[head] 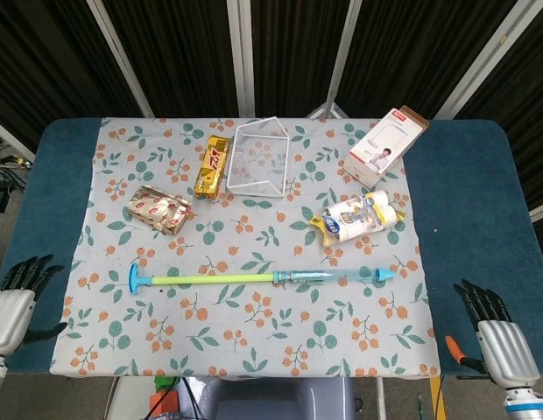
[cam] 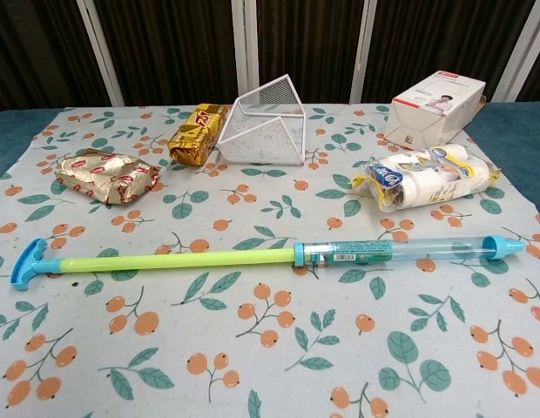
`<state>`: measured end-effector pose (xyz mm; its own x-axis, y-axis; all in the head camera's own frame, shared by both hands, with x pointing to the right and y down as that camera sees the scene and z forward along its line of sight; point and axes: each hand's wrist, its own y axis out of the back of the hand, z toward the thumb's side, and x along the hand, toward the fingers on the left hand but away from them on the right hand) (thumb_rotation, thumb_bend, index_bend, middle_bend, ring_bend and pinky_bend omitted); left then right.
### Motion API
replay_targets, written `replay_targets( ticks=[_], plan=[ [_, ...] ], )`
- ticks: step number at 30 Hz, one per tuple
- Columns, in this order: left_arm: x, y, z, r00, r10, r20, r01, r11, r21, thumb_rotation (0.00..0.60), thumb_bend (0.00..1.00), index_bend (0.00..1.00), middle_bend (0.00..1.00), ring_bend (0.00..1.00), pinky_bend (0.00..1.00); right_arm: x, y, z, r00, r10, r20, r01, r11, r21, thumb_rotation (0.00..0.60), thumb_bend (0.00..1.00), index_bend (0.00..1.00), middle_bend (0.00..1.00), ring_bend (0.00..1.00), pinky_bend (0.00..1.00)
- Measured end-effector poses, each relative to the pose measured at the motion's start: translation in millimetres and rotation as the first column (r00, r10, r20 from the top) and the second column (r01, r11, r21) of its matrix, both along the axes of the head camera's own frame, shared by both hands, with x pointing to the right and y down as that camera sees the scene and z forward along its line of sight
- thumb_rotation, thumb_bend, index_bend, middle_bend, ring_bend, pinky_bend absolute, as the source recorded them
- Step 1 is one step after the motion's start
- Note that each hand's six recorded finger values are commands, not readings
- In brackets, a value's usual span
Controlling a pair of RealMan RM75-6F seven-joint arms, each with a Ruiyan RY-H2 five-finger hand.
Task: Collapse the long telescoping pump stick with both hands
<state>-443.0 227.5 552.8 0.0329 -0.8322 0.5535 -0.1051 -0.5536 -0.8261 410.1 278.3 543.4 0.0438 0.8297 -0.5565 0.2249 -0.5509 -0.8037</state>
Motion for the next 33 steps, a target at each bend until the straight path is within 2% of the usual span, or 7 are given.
replay_targets(
  ticks=[5, 14, 23, 33],
  plan=[
    [19.0, -23.4, 15.5, 0.999, 0.022, 0.031, -0.021, 1.0, -0.016, 0.6, 0.21, 0.34, 0.11, 0.0, 0.08, -0.1, 0.0, 0.5, 1.0, 0.004, 0.003, -0.004, 1.0, -0.004, 0.6, 0.39, 0.0, 0.0, 0.0, 0.0],
    [65.2, -48.1, 59.0, 0.999, -0.003, 0.039, 0.007, 0.995, -0.104, 0.6, 0.25, 0.39, 0.12, 0.0, 0.08, 0.2, -0.5, 1.8, 1.0, 0.01, 0.02, -0.01, 1.0, -0.014, 0.6, 0.39, 0.0, 0.0, 0.0, 0.0],
    [109.6, -51.3, 100.6, 0.996, 0.03, 0.081, -0.017, 0.987, -0.163, 0.6, 0.28, 0.43, 0.13, 0.0, 0.08, 0.1, -0.7, 2.3, 0.999, 0.02, 0.031, -0.019, 0.999, -0.027, 0.6, 0.39, 0.0, 0.0, 0.0, 0.0],
    [134.0, -49.6, 129.2, 0.991, 0.045, 0.128, -0.019, 0.981, -0.195, 0.6, 0.31, 0.45, 0.13, 0.0, 0.08, 0.3, -0.5, 2.3, 0.999, 0.028, 0.043, -0.027, 0.999, -0.035, 0.6, 0.39, 0.0, 0.0, 0.0, 0.0]
  ],
)
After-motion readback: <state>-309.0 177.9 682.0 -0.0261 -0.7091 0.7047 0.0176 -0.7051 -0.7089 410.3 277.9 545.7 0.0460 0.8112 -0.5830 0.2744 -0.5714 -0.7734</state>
